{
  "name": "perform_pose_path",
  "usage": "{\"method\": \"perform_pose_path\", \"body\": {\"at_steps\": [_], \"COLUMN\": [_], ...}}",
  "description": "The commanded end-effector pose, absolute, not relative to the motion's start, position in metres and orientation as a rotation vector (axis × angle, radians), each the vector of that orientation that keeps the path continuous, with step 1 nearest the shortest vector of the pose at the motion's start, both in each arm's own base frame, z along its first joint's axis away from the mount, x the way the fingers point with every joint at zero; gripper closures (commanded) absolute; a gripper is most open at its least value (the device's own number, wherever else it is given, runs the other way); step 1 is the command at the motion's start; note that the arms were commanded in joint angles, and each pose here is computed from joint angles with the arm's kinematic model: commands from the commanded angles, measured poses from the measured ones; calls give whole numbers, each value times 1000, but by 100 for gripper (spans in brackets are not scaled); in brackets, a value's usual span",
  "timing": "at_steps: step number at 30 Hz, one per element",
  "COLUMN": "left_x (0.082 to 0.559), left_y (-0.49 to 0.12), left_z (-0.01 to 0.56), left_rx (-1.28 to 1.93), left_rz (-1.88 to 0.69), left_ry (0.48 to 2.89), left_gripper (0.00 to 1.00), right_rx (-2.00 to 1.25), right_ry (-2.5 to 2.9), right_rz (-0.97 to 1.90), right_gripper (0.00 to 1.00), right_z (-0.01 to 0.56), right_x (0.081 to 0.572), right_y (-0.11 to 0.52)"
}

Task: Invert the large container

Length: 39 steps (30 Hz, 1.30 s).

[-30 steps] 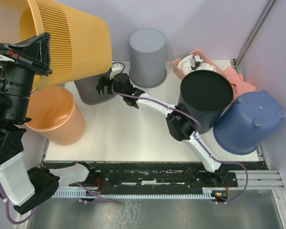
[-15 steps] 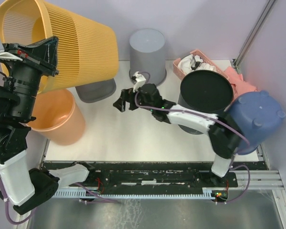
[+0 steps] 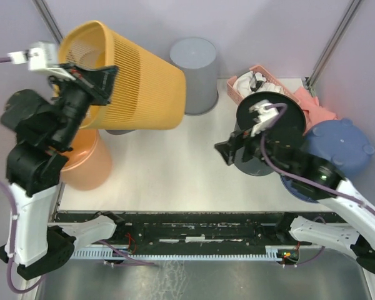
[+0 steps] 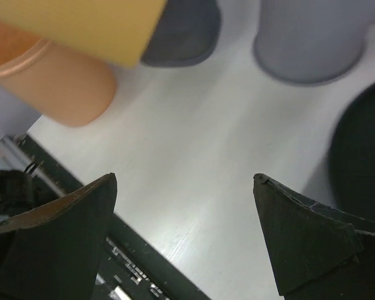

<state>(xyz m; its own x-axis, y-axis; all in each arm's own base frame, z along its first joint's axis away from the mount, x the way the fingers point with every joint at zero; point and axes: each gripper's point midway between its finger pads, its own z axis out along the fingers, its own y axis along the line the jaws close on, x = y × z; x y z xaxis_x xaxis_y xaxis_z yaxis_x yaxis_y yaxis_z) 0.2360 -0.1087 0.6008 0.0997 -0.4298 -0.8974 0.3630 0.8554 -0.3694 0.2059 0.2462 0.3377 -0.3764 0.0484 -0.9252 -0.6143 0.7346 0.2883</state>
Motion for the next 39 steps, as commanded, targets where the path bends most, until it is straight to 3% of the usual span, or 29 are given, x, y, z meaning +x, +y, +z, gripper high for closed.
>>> {"method": "perform_pose_path", "body": {"at_steps": [1,8,17,23,28,34,39], "left_x": [245,267,267,268,270,259,247], "left_y": [-155,-188,-141,-131,-155,-151,-133], "left_z": [591,495,408,333,278,230,234], "left_rx": [-56,-168,-539,-697,-653,-609,-563], "left_rz": [-871,-1066,-970,-897,-887,-765,-668], "left_ry": [1325,1407,1407,1558,1750,1914,1929], "left_gripper": [97,97,97,97,74,37,28], "right_rx": [-354,-384,-331,-301,-283,-333,-358], "right_ry": [1851,1990,2204,2258,2294,2299,2308], "right_rz": [346,338,618,711,721,617,468], "right_gripper": [1,1,1,1,1,1,1], "right_z": [367,368,334,314,299,288,281], "right_x": [216,223,248,254,262,274,287], "right_y": [164,185,233,256,261,252,239]}}
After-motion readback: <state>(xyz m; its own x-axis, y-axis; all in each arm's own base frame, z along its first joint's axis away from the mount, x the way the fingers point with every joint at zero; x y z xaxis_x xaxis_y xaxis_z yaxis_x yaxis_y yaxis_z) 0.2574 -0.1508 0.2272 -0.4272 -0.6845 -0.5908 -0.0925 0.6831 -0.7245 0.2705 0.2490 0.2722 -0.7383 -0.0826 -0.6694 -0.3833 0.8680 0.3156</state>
